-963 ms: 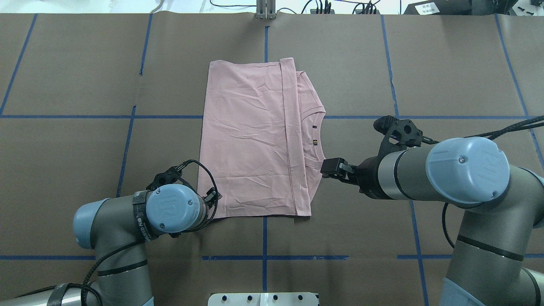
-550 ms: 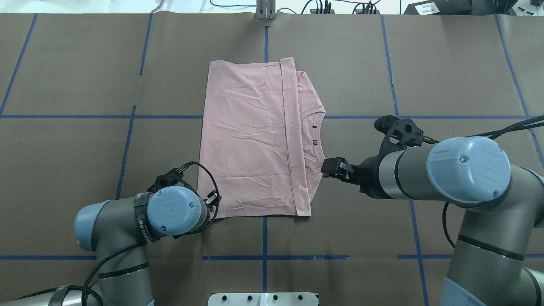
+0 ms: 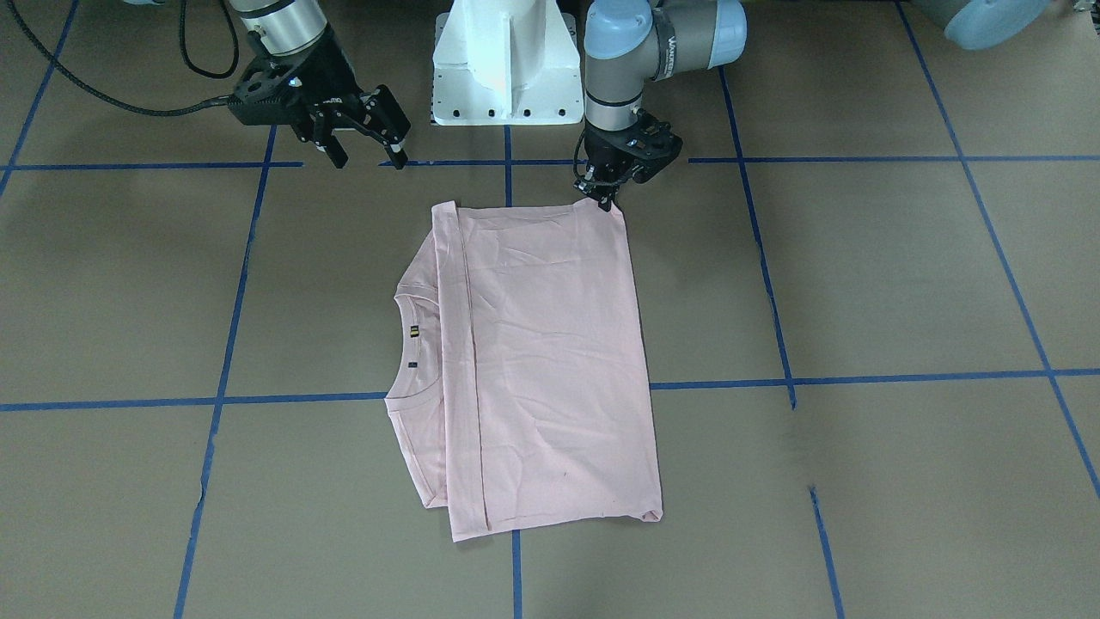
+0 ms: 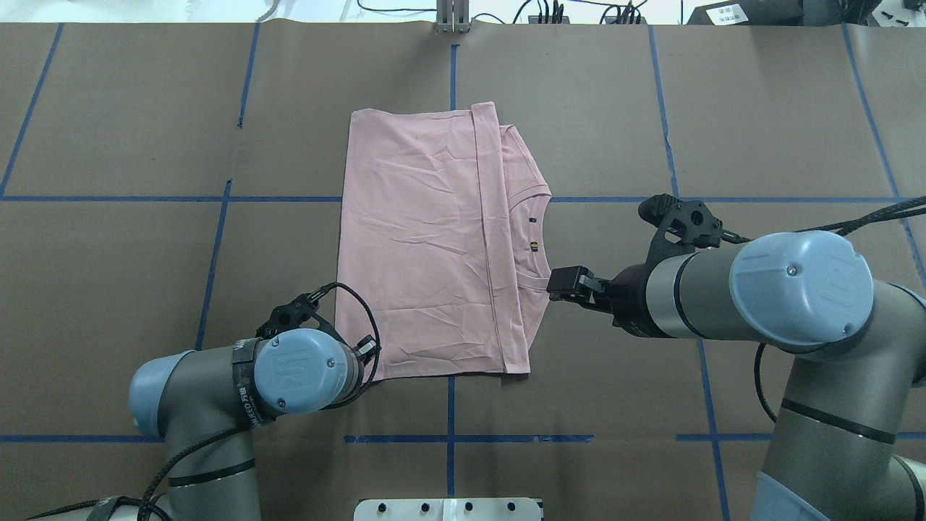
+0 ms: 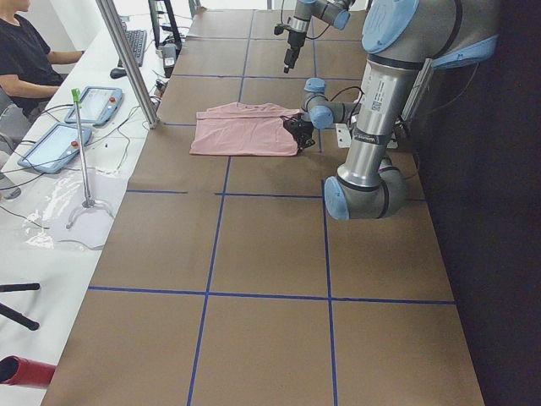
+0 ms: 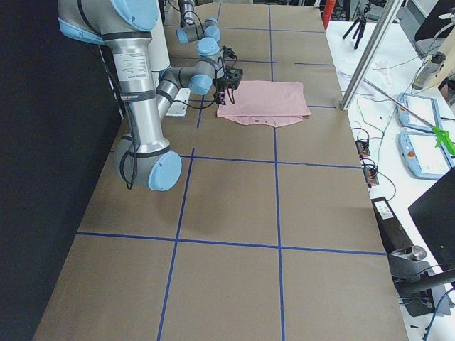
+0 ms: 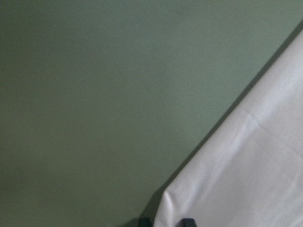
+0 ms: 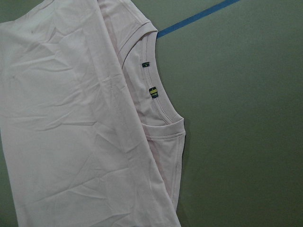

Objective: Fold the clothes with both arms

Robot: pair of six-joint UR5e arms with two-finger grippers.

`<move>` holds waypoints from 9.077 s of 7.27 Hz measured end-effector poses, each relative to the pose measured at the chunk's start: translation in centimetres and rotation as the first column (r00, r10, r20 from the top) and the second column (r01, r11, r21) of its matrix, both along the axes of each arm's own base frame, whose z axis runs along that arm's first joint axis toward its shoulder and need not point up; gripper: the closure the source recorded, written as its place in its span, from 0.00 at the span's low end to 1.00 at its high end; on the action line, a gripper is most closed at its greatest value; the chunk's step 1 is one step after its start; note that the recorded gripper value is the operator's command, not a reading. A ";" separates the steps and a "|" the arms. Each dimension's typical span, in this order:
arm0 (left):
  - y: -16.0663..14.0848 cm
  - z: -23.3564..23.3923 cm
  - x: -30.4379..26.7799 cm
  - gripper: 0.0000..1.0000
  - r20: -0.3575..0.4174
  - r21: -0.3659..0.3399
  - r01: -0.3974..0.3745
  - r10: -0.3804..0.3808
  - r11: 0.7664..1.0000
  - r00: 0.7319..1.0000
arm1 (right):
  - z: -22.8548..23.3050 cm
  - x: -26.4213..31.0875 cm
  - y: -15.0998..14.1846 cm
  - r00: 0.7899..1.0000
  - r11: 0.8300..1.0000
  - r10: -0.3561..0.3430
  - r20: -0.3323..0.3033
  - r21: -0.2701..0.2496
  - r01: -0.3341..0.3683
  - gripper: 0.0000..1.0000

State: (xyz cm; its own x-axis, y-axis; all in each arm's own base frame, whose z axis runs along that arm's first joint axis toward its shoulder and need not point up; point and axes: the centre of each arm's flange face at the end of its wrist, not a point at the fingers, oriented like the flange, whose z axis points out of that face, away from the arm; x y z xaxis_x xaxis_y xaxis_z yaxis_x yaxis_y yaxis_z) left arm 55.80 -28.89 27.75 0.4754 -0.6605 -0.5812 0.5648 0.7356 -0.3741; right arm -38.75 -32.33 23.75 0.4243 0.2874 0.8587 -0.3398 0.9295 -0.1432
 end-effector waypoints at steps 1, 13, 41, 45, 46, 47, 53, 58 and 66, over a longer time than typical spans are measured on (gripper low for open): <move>0.1 -1.0 -0.8 1.00 -0.021 0.006 0.002 -0.002 1.000 1.000 | 0.0 0.0 0.0 1.000 1.000 0.000 0.001 0.001 0.000 0.00; -0.1 -3.0 -2.5 1.00 -0.032 0.103 -0.073 0.077 0.992 0.997 | 5.1 -17.9 -2.3 0.984 0.979 0.032 -0.175 -0.192 -0.066 0.01; 1.7 -6.6 -8.5 1.00 0.000 0.193 -0.159 0.162 0.968 0.987 | 1.0 -10.9 -0.4 0.997 0.995 -0.024 -0.075 -0.097 0.016 1.00; -3.3 -5.2 -7.7 1.00 -0.032 0.244 -0.099 0.110 0.965 0.993 | 0.8 -13.2 -5.2 0.994 0.995 0.023 -0.104 -0.091 -0.032 1.00; -5.9 -5.3 -8.6 1.00 -0.034 0.256 -0.060 0.071 0.965 0.997 | 0.4 -13.0 -7.2 0.994 0.995 0.049 -0.099 -0.080 -0.057 1.00; -9.6 -5.3 -8.9 1.00 -0.030 0.282 -0.025 0.034 0.959 0.999 | 0.0 -13.5 -10.5 0.993 0.994 0.085 -0.085 -0.066 -0.091 1.00; -34.4 4.0 -9.6 0.00 0.028 0.454 0.089 -0.114 0.887 0.993 | 2.2 -14.4 -35.7 0.955 0.964 0.265 -0.134 0.019 -0.265 0.00; -35.1 3.0 -16.0 0.00 -0.030 0.488 0.002 0.014 0.873 0.999 | 2.3 -6.7 -40.1 0.973 0.989 0.145 -0.178 0.066 -0.135 0.00; -30.7 20.5 -54.8 0.00 0.411 0.614 -0.527 0.331 0.588 0.849 | 30.1 37.9 -33.9 0.875 0.890 -0.293 -0.385 0.224 0.397 0.00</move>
State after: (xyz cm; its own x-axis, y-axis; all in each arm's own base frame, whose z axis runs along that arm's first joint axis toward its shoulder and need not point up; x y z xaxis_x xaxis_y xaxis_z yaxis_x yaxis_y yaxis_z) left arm 1.02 -59.58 48.28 0.7738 0.1979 -0.6017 0.1066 0.8957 0.4316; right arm -0.88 -66.26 53.87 0.7234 -0.1685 0.6695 0.0319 0.9769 0.2113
